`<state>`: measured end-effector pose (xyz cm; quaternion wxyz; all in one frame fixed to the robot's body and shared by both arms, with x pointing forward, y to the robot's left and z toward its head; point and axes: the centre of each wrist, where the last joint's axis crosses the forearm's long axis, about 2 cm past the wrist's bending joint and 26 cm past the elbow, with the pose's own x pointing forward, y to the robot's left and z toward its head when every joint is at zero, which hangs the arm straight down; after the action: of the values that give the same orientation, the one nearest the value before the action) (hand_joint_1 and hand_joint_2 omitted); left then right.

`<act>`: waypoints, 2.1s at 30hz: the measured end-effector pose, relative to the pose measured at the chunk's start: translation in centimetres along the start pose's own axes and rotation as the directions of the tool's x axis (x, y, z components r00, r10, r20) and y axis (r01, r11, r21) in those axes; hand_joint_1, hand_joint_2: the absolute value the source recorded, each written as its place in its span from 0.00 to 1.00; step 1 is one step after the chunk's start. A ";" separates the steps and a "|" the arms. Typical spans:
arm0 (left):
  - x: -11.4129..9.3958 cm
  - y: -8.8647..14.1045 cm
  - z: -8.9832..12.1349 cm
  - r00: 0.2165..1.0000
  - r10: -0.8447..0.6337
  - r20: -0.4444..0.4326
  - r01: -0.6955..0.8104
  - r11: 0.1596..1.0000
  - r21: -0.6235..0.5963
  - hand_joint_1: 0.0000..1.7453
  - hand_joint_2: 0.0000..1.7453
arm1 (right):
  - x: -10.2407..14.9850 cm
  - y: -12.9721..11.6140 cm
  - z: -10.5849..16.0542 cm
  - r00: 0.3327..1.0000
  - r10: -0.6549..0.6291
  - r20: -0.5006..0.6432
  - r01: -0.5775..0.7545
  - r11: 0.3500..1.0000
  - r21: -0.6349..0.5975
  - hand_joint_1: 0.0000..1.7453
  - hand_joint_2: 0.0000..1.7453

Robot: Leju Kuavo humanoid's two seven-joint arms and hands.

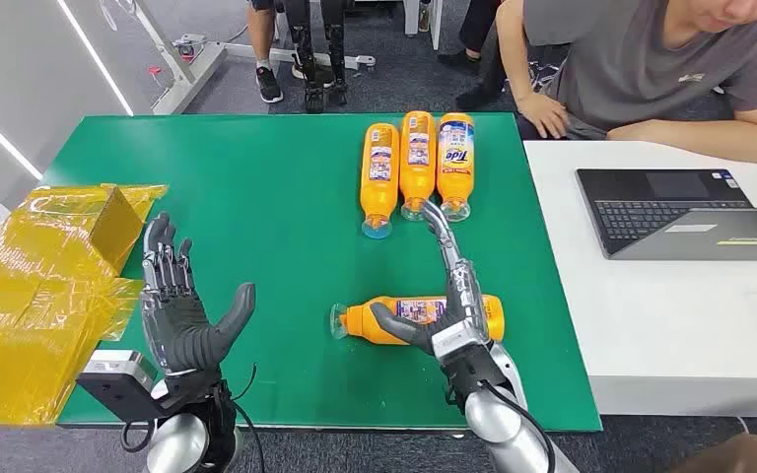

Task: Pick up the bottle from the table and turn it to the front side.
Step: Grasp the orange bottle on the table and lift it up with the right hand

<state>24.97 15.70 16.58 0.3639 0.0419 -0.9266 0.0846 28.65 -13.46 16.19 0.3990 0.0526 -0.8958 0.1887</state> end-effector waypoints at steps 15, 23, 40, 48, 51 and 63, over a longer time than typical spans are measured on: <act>0.0 -0.1 -0.6 0.999 0.044 0.002 -0.044 0.999 -0.024 0.00 1.00 | -2.0 -6.5 -5.7 0.939 0.343 -0.033 -0.278 0.811 0.515 0.00 1.00; 0.1 -0.3 -0.8 0.998 0.065 -0.009 -0.066 0.996 -0.067 0.00 1.00 | -3.0 -9.5 -8.1 0.884 0.466 -0.049 -0.307 0.655 0.691 0.00 1.00; 0.3 -0.5 -1.9 0.997 0.082 -0.011 -0.083 0.993 -0.080 0.00 1.00 | -6.6 -12.4 -8.0 0.770 0.628 -0.114 -0.172 0.377 0.910 0.00 1.00; 0.4 -0.4 -2.0 0.996 0.090 -0.019 -0.091 0.993 -0.078 0.00 1.00 | -7.6 -12.1 -6.7 0.749 0.648 -0.140 -0.116 0.336 0.935 0.00 1.00; 0.4 -0.4 -2.1 0.995 0.096 -0.025 -0.098 0.991 -0.086 0.00 1.00 | -8.1 -12.2 -6.1 0.746 0.649 -0.149 -0.092 0.323 0.942 0.00 1.00; 0.4 -0.5 -2.3 0.992 0.119 -0.033 -0.123 0.985 -0.120 0.00 1.00 | -9.5 -12.7 -2.9 0.690 0.700 -0.181 -0.071 0.315 0.947 0.00 1.00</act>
<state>26.33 15.68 18.58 0.3721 -0.0378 -0.9261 0.0503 40.21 -24.61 14.79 0.4923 -0.0360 -0.4701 0.7317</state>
